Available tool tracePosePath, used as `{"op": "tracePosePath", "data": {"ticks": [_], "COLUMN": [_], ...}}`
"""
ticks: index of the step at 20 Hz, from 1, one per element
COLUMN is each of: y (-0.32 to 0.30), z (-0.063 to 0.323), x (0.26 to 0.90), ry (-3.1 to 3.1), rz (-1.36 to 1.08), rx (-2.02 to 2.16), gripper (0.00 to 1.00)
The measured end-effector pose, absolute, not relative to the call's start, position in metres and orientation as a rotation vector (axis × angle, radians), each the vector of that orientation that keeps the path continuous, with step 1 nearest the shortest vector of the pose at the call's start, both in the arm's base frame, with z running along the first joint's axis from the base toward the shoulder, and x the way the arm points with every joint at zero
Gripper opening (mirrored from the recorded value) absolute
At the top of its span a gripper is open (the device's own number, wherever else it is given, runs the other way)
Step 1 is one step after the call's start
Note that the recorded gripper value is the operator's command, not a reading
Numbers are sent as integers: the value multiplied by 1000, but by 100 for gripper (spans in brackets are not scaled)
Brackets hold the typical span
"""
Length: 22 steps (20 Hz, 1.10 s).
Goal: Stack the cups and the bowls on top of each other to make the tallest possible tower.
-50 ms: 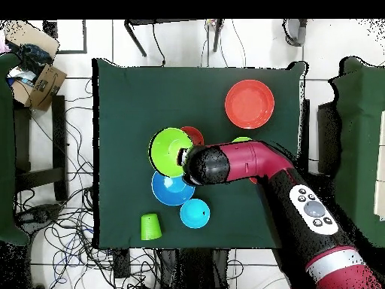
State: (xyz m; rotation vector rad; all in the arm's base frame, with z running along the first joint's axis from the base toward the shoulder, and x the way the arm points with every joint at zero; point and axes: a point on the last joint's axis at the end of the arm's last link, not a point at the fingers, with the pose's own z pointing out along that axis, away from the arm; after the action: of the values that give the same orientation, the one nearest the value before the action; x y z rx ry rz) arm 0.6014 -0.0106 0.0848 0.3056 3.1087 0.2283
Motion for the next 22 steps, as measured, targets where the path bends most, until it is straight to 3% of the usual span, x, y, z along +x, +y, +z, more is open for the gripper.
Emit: {"op": "tracePosePath", "data": {"ticks": [22], "y": [-31], "z": [88], "x": [608], "ry": [3069], "rz": [272], "rx": [357], "gripper": [0]}}
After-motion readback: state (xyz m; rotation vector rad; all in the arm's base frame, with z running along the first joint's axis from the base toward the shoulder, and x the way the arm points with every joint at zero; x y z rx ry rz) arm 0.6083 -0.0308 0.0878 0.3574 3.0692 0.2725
